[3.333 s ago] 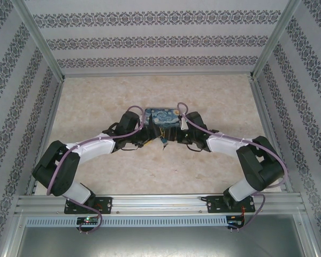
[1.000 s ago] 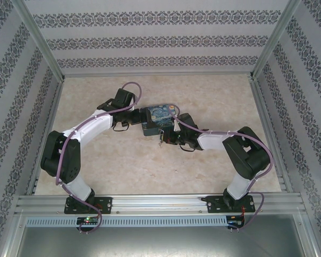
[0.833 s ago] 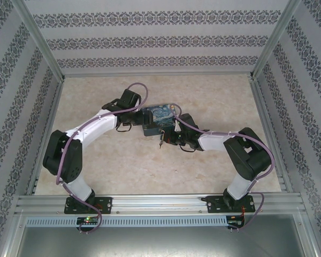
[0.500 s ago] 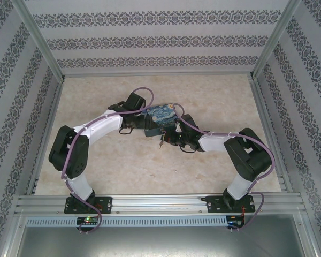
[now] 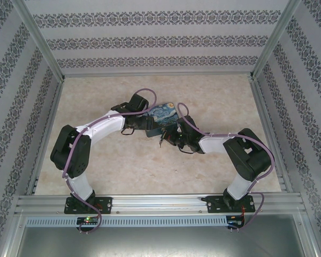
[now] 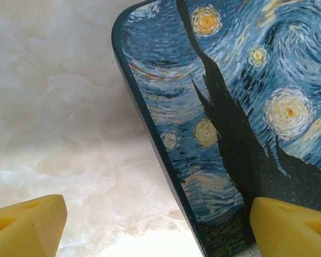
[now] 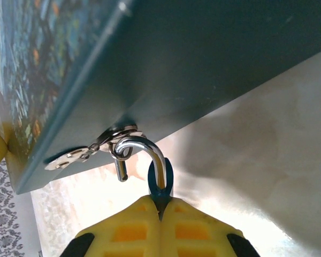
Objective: Unlock the padlock with the key
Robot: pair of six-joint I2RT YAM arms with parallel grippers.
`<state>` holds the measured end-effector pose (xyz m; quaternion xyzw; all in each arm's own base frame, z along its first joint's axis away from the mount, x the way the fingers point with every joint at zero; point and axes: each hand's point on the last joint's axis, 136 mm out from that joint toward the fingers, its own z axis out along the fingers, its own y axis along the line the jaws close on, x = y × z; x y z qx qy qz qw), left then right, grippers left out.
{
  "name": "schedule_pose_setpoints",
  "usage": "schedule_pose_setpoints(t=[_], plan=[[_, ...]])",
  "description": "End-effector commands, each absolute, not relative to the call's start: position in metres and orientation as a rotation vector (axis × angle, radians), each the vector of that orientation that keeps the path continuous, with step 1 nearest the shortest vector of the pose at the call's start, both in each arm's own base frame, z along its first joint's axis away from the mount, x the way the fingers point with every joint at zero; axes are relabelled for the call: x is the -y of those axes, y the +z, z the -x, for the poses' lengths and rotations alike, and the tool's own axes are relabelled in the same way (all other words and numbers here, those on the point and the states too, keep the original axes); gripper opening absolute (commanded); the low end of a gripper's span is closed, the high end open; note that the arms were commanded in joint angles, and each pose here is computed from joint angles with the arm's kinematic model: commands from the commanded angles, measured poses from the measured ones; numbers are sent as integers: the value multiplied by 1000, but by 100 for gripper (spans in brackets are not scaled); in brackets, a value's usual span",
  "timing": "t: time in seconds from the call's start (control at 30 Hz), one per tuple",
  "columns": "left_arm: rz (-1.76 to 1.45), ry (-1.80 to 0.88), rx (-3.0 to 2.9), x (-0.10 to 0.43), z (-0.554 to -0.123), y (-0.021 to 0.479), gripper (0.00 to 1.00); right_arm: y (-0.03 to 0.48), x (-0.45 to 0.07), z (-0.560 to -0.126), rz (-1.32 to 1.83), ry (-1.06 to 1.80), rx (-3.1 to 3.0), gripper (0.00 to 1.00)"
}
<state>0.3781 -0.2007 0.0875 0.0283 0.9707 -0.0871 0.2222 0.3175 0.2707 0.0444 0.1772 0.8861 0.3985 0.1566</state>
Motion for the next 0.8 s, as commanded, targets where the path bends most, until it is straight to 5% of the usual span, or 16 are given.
schedule_pose_setpoints(t=[0.0, 0.77], plan=[[-109, -189, -2744, 200, -364, 65, 89, 50, -272, -326, -599, 1171, -2470, 0], [-119, -183, -2809, 200, -352, 40, 86, 62, -249, -359, -736, 1183, -2359, 0]])
